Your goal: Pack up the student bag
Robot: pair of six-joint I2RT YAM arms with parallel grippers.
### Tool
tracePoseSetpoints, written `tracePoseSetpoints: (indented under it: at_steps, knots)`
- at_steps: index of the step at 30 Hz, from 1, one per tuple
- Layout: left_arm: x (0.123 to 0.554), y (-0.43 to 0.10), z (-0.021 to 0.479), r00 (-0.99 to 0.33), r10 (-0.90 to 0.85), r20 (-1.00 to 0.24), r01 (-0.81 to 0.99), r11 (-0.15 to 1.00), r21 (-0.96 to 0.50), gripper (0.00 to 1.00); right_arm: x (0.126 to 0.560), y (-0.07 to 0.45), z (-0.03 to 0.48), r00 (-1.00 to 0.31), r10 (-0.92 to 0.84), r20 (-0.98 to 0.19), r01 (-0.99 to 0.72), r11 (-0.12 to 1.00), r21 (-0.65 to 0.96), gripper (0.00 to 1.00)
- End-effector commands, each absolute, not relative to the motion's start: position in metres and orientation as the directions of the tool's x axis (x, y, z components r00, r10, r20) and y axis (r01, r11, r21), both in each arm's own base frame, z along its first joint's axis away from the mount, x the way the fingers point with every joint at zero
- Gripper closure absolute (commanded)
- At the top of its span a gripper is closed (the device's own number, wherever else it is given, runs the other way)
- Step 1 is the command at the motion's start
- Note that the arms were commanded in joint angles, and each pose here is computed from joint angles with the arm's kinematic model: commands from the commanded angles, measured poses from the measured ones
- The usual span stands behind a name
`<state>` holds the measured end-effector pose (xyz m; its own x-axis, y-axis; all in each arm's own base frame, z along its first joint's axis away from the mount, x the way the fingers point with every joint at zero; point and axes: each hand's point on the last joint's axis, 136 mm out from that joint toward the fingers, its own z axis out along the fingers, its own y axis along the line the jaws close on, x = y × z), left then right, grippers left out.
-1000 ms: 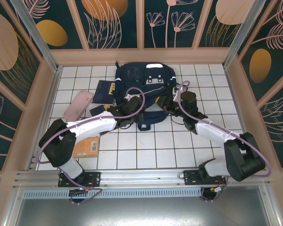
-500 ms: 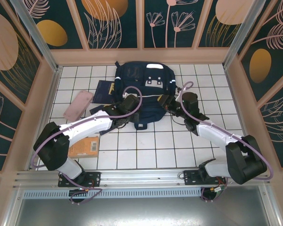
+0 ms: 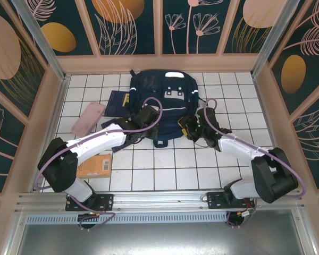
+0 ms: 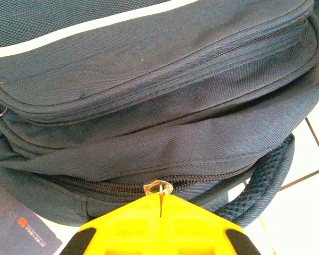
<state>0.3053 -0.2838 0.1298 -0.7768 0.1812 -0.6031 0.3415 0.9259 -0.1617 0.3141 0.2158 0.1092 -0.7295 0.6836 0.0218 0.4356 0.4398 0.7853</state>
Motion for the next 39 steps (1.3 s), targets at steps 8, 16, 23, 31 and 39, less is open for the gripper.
tracePoseSetpoints:
  at_steps: [8,16,23,31,39]
  knots:
    - [0.319,-0.290,0.145,-0.734,0.177,-0.656,0.357,0.922,-0.151,1.00,0.326,0.224,0.092,-0.695,0.714,0.083,0.532,0.433,0.728,0.76]
    - [0.305,-0.275,0.126,-0.786,0.144,-0.601,0.298,0.940,-0.165,0.84,0.333,0.204,0.091,-0.675,0.738,-0.011,0.502,0.470,0.726,1.00]
    - [0.281,-0.281,0.094,-0.859,0.140,-0.493,0.300,0.917,-0.263,0.61,0.333,0.209,0.102,-0.703,0.711,-0.030,0.445,0.472,0.761,1.00]
    - [0.290,-0.282,0.082,-0.872,0.125,-0.474,0.270,0.929,-0.252,0.62,0.330,0.210,0.098,-0.710,0.704,-0.022,0.450,0.477,0.755,1.00]
    - [0.299,-0.284,0.075,-0.872,0.139,-0.468,0.268,0.938,-0.220,0.67,0.330,0.210,0.098,-0.712,0.702,-0.021,0.450,0.478,0.754,1.00]
